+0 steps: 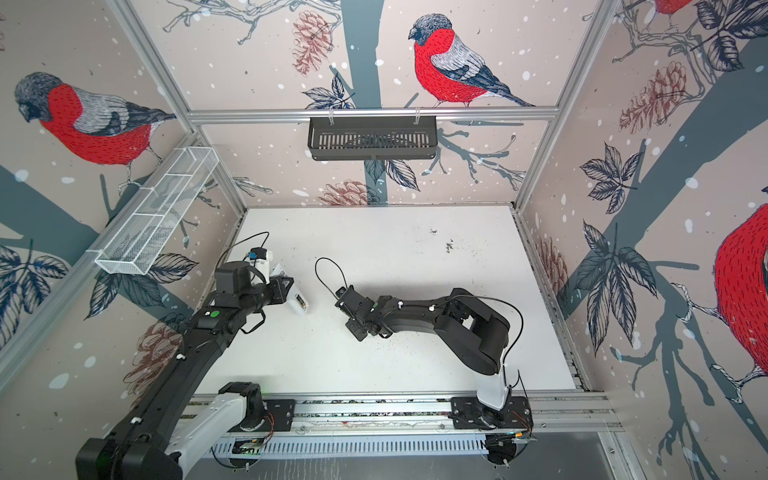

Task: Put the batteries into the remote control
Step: 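Carry the battery toward the remote held by the left gripper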

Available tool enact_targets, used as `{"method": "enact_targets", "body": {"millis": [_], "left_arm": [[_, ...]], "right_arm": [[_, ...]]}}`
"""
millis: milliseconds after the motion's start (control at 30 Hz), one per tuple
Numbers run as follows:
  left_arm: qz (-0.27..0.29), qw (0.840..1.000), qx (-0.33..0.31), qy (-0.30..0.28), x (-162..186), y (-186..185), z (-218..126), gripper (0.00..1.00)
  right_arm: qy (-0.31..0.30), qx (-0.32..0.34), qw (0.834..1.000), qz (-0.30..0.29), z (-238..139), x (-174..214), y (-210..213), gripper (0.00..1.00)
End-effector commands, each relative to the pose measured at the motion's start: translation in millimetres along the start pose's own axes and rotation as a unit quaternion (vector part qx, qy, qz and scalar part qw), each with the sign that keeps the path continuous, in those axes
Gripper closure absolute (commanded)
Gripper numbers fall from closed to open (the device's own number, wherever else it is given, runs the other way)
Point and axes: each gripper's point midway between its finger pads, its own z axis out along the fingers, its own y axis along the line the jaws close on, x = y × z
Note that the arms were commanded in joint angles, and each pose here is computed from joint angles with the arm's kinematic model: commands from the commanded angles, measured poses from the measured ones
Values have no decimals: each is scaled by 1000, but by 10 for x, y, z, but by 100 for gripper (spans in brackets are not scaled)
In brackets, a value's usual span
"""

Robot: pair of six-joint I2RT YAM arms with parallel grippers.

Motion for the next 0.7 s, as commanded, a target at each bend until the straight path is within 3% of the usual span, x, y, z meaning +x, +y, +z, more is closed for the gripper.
{"method": "enact_targets", "body": {"millis": [0,467,667], "left_arm": [[7,1000,13,-22,-109,-51,-5,100],[23,999,42,-5,-16,-259,33,100],[30,995,99,12,70,-474,58,100]], "right_arm": [[33,-6,999,4,-9,103,5,71],[107,8,994,7,4,185,-15,82],[77,1,997,14,-72,34,-11,85]]}}
